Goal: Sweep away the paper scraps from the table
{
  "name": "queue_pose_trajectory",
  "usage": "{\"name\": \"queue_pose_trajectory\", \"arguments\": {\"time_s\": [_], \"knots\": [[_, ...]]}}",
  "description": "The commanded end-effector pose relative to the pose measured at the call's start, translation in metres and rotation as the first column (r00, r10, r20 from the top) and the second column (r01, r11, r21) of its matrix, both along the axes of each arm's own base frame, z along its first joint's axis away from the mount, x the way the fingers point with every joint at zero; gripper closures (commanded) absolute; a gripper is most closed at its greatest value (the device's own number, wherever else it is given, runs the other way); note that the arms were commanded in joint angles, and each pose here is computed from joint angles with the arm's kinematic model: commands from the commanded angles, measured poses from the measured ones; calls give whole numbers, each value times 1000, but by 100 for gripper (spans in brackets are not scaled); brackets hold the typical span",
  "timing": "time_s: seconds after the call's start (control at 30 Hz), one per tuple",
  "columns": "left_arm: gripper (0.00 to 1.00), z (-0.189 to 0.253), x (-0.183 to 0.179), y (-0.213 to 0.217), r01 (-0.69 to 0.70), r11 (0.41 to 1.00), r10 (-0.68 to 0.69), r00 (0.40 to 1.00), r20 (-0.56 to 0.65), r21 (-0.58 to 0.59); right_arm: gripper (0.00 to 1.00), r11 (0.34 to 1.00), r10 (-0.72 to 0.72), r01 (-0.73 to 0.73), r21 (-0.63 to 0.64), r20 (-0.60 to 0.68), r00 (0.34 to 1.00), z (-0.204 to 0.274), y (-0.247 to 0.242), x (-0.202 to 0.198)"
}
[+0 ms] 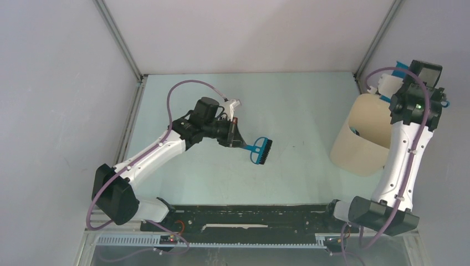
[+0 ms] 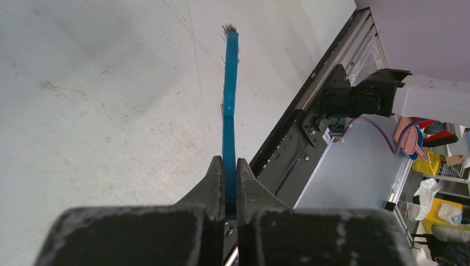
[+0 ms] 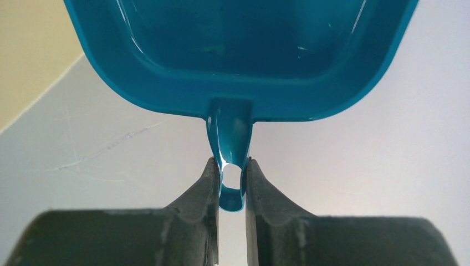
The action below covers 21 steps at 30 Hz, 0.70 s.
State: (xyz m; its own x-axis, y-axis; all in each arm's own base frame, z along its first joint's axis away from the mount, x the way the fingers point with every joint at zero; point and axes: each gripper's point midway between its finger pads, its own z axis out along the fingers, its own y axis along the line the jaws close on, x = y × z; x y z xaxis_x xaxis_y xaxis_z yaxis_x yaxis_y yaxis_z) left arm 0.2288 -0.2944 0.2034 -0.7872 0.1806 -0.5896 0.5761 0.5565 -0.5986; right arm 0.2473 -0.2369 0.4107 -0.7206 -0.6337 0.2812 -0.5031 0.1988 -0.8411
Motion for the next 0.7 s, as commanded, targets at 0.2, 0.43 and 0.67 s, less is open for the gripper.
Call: {"name": "queue_pose_trajectory", "arguments": {"time_s": [0.2,0.43,0.67], "knots": [[100,11,11,1,-30,999,30,999,26,-14,100,897,191,-264,355,227,955,-5,139,26],[100,-5,16,17,-76,991,75,997,14,107,100,630,375,-323,706,88,923,-93,261,23],[100,-32,32,41,-201,952,214,976,-31,231,100,484,397,-76,872,-141,907,-208,308,6]]}}
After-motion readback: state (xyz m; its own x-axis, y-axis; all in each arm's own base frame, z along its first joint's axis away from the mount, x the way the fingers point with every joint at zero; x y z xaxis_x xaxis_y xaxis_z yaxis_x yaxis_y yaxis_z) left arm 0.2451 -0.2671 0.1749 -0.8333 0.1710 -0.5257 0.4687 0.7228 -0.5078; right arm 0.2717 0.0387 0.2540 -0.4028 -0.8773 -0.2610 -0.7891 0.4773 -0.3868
